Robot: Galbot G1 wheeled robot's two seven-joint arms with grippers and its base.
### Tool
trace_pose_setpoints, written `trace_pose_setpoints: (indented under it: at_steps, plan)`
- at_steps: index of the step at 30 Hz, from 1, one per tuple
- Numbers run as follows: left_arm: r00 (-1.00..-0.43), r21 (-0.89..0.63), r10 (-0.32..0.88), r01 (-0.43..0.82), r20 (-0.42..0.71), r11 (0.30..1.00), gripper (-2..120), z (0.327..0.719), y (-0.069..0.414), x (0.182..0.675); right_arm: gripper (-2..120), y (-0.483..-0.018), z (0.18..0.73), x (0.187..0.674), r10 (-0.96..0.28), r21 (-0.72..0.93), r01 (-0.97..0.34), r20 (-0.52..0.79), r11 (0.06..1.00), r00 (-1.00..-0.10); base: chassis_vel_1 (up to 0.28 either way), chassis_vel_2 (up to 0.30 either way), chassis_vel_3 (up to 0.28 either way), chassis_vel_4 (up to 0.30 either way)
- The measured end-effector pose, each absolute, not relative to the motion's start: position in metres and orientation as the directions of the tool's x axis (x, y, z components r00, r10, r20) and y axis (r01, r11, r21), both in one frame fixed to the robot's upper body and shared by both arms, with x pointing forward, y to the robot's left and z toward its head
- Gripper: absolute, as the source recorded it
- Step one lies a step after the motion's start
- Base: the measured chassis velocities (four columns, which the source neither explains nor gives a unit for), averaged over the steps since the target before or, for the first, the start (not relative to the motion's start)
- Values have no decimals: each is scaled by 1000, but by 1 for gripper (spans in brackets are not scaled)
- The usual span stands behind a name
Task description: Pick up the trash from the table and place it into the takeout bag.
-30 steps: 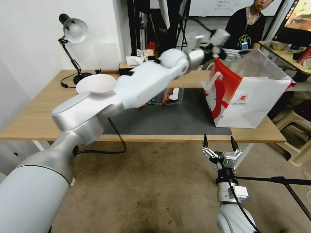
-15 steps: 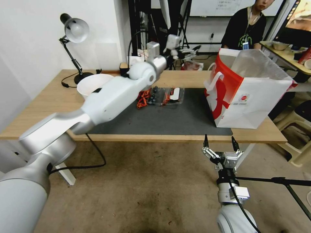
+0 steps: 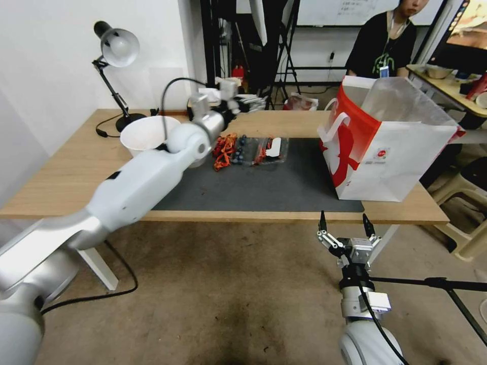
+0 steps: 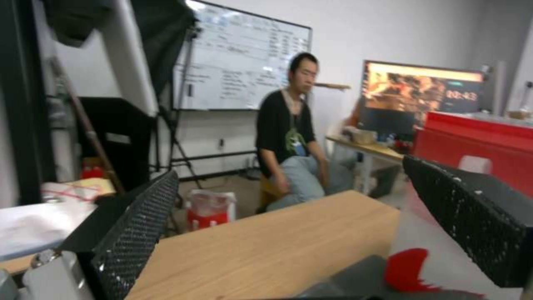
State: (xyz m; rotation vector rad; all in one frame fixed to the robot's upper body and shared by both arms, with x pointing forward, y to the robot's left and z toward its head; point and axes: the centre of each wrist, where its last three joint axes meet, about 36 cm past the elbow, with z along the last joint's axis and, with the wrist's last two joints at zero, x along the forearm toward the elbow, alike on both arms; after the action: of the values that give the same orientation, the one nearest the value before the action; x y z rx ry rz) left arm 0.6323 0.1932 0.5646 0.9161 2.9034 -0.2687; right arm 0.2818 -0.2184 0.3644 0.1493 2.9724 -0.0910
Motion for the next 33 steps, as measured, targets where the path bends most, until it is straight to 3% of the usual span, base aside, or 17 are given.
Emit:
trace_pose_setpoints:
  at_steps: [3, 12, 33]
  plan:
    - [-846, -146, 515, 532, -139, 834, 100, 551, 226, 612, 100, -218, 365, 283, 91, -54, 101, -166, 993, -982, 0, 0, 0, 0]
    - [-883, -157, 460, 470, -95, 869, 100, 507, 262, 558, 100, -215, 362, 282, 83, -56, 93, -159, 994, -984, 0, 0, 0, 0]
    - [-945, -95, 307, 317, -111, 944, 100, 454, 305, 456, 100, -215, 361, 280, 86, -56, 96, -157, 994, -984, 0, 0, 0, 0]
